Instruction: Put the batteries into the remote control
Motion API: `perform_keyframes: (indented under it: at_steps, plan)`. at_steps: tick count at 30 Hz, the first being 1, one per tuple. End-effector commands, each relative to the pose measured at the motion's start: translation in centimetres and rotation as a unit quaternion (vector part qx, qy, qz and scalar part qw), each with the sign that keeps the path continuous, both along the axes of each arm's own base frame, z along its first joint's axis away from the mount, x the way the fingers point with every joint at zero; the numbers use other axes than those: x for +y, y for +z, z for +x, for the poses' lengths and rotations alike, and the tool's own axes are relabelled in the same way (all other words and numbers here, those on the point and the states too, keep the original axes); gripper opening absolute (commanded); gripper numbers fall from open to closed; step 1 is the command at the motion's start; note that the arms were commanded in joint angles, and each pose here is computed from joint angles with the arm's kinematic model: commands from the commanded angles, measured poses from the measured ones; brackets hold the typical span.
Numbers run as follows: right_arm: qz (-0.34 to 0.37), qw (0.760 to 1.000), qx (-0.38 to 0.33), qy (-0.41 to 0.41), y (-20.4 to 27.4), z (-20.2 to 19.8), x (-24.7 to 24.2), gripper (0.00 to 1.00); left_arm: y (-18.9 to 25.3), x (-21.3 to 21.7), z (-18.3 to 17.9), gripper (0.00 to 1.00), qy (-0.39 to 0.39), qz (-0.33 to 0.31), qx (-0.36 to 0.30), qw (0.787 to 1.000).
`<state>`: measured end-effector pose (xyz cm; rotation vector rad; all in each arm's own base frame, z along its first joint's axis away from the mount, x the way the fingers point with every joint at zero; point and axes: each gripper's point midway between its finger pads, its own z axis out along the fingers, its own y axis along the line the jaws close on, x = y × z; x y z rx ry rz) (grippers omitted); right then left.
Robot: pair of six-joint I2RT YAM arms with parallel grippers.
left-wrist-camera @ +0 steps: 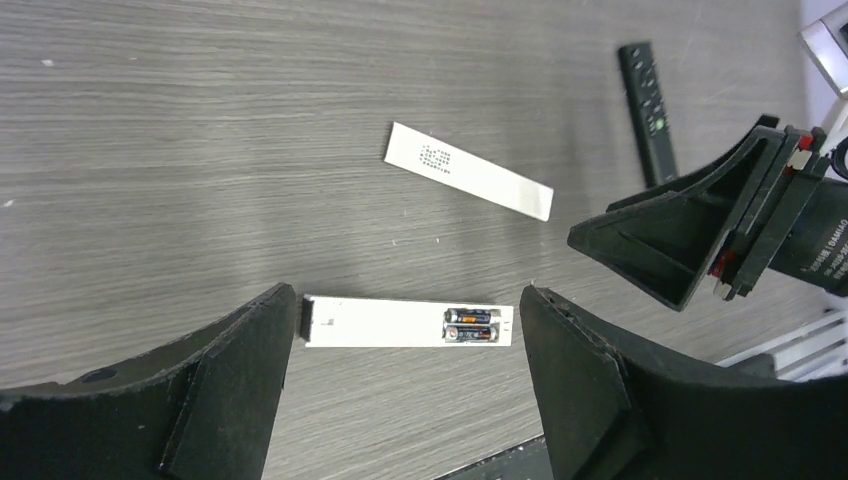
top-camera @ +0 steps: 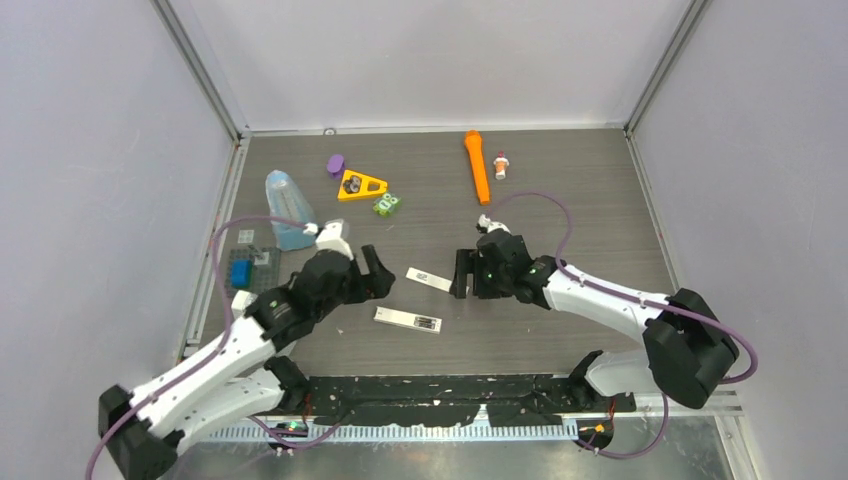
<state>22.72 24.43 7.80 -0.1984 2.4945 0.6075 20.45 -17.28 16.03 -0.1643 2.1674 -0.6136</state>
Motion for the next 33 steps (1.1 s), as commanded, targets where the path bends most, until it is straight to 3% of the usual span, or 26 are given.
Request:
perform_keyframes:
  at_steps: [1, 10, 18, 33]
  plan:
    - [0.039, 0.990, 0.035, -0.134, -0.7, 1.1, -0.8, 0.83, 1.9, -3.5, 2.9, 0.83, -0.050, -0.003, -0.007, 0.999]
    - [0.077, 0.973, 0.081, -0.202, -3.7, 1.6, -1.6, 0.77, -3.8, -6.6, 7.9, 0.79, -0.082, 0.001, 0.060, 0.995]
    - [0.085, 0.973, 0.099, -0.193, -5.1, 1.4, -1.1, 0.70, -7.4, -9.2, 10.1, 0.64, -0.104, -0.007, 0.076, 0.992]
    - [0.109, 0.972, 0.117, -0.170, -6.2, 1.5, 0.6, 0.58, -12.2, -11.1, 8.8, 0.58, -0.117, -0.049, 0.151, 0.980]
